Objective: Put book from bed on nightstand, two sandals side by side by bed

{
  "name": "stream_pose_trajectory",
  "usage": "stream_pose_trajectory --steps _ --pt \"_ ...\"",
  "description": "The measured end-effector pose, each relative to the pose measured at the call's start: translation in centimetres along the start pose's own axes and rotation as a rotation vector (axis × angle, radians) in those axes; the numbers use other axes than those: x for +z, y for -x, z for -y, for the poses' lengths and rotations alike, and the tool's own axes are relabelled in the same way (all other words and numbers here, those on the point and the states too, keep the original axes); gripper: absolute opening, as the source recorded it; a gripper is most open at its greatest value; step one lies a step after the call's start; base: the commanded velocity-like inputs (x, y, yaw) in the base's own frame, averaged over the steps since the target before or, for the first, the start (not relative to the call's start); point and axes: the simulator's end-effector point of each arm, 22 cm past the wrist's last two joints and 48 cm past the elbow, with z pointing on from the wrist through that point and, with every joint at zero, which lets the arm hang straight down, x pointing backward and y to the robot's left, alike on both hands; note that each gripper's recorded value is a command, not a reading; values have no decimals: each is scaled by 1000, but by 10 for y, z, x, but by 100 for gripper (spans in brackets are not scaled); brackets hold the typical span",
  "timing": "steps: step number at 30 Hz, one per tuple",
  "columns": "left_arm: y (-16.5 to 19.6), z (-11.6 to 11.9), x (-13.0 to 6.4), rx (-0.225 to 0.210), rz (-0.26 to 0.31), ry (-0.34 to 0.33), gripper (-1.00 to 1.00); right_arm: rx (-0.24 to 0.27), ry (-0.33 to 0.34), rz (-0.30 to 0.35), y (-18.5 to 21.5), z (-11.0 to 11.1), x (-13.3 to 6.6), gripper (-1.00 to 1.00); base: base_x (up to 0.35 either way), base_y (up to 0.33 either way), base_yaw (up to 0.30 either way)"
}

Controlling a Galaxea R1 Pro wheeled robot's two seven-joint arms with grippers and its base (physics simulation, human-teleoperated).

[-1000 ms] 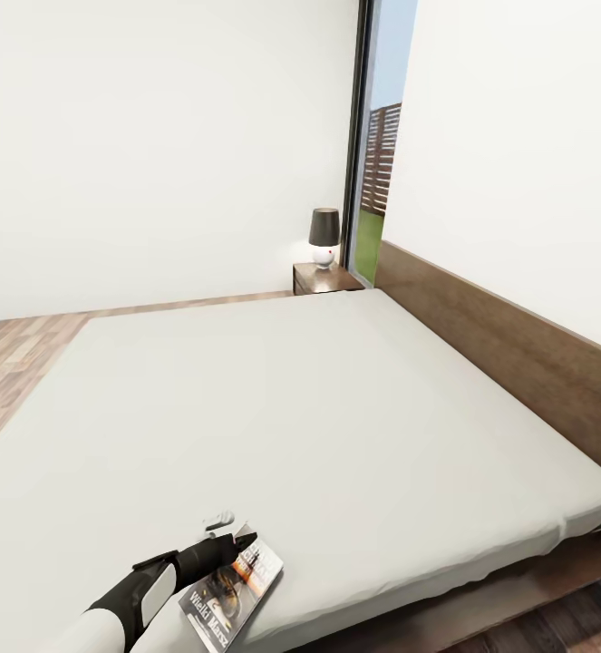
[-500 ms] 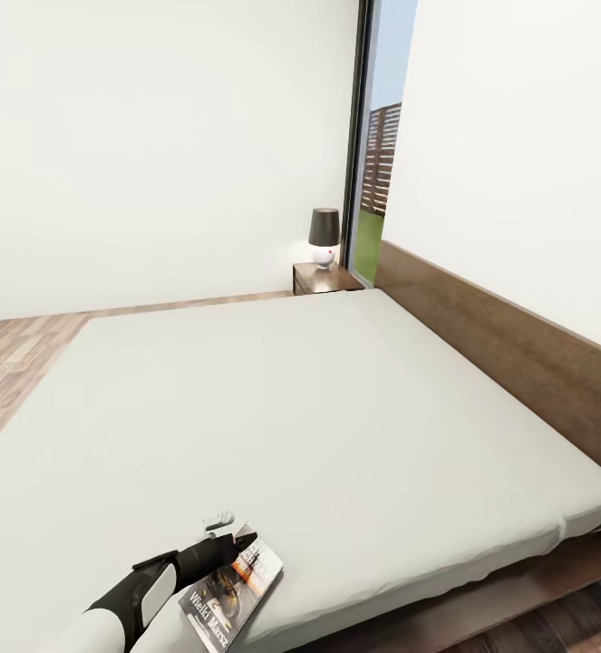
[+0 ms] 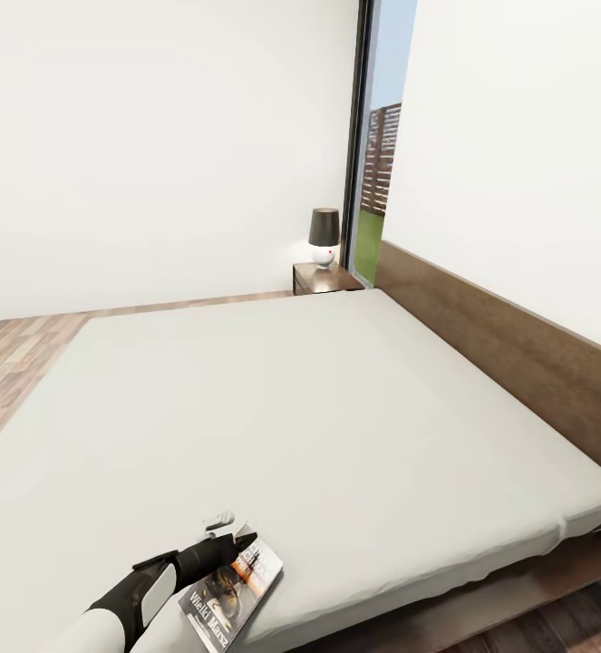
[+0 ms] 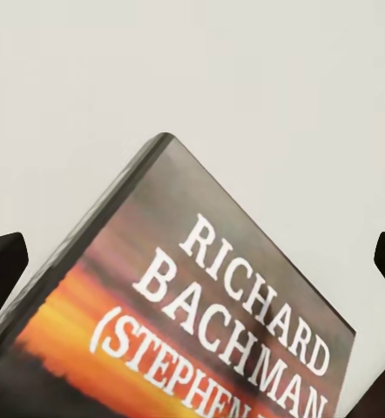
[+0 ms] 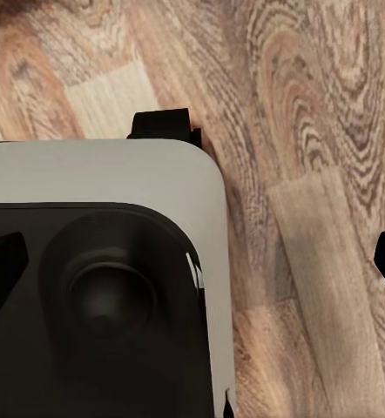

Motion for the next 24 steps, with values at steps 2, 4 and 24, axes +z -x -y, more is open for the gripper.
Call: stream_pose_trajectory --steps 2,4,24 --pt "0 0 0 0 0 0 100 0 0 0 0 0 0 100 0 0 -10" --pt "0 0 0 0 0 0 100 0 0 1 0 0 0 100 0 0 -31" --pt "1 1 0 1 2 -1 100 0 0 3 1 0 0 100 0 0 -12"
